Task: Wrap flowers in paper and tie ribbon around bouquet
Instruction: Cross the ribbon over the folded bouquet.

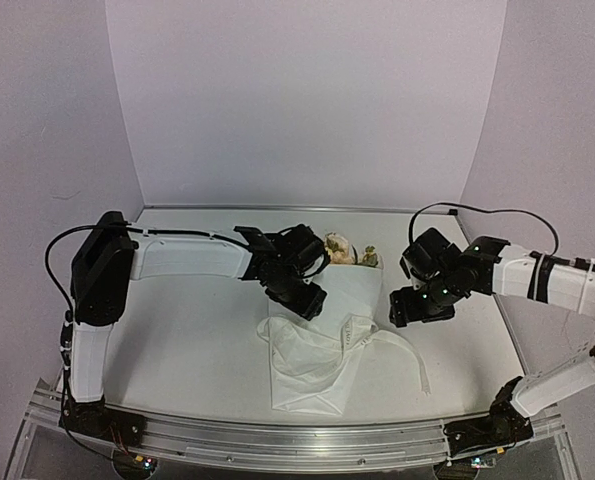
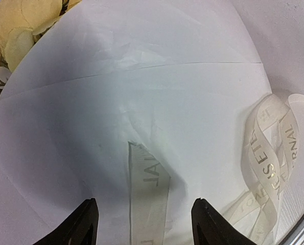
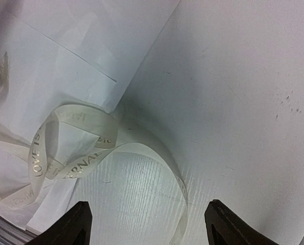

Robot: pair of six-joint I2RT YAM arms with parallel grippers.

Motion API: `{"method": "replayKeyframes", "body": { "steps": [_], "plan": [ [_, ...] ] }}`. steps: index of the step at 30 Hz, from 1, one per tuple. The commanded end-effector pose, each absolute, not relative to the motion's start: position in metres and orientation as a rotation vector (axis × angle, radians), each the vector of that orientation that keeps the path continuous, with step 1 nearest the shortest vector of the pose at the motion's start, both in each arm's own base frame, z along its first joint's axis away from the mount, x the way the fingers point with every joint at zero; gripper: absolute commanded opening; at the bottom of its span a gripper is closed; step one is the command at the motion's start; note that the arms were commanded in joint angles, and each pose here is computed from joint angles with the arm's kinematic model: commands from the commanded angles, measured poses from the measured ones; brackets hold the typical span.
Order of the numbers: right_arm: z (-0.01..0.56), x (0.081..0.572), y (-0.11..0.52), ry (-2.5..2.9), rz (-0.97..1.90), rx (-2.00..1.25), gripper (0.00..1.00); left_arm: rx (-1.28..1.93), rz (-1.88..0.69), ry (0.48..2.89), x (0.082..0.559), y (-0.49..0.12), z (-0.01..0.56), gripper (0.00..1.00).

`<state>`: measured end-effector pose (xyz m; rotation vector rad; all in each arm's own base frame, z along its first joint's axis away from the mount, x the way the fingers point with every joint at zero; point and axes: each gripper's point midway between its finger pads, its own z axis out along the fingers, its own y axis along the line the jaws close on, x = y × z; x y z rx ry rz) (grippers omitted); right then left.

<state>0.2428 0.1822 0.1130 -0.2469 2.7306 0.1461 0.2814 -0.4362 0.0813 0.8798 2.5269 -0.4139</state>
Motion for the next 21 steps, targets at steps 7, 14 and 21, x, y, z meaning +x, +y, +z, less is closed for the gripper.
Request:
{"method": "replayKeyframes", "body": {
  "steps": [7, 14, 21],
  "plan": [
    [0.103, 0.241, 0.167, 2.689, 0.092, -0.264, 0.78, 0.907, -0.317, 2.532, 0.284, -0.444, 0.076, 0.46],
    [0.098, 0.238, 0.167, 2.695, 0.080, -0.324, 0.76, 0.892, -0.297, 2.505, 0.290, -0.446, 0.084, 0.23],
    [0.088, 0.237, 0.170, 2.702, 0.060, -0.441, 0.76, 0.878, -0.287, 2.474, 0.296, -0.447, 0.094, 0.05]
  ]
}}
